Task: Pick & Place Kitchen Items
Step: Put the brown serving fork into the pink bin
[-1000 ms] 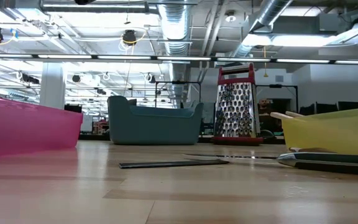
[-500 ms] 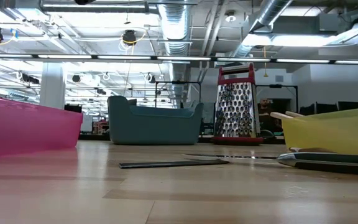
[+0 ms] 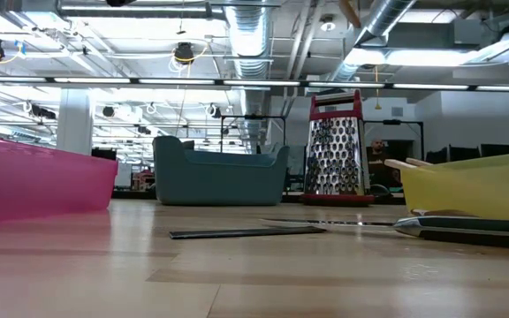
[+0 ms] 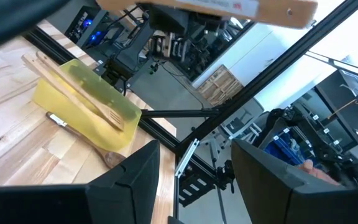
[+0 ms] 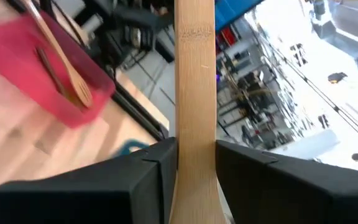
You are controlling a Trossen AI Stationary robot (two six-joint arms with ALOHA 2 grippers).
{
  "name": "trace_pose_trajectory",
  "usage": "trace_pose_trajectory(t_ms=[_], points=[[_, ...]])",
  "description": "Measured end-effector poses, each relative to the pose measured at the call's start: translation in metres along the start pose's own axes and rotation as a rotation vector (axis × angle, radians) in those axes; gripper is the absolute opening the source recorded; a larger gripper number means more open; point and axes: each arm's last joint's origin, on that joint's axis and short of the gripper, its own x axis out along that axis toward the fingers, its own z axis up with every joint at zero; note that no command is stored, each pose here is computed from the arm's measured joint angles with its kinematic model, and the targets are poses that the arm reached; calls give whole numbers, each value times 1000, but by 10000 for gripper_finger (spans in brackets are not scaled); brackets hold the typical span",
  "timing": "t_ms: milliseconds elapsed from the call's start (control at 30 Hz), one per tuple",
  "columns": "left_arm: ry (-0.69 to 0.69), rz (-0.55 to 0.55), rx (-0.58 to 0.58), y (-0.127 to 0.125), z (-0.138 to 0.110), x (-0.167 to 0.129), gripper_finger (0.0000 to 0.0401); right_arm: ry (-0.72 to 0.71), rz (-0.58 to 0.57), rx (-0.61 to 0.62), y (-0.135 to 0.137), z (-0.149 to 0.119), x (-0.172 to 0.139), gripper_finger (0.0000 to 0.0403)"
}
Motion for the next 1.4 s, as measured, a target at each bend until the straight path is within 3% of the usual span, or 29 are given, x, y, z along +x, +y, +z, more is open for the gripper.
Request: trace_pose_trajectory(t_ms=[333,500,633,800,967,1167,1400], points=[[0,0,0,0,0,0,182,2,-42,-3,-57,24,-2,103],[0,0,0,0,0,0,182,-21,90,-5,-68,41,12,103],[0,0,0,0,0,0,182,-138,219,47,-71,58,25,103],[15,-15,0,0,0,0,182,-448,430,-12,-71,76,24,103],[36,-35,5,-1,-1,0,182,-824,540,-23,-83,90,2,103],[35,-35,31,-1,-1,0,182,-1258,815,-49,-91,91,-24,103],[35,-36,34,-1,-1,0,182,-1513,1052,-45,-89,99,-39,103]])
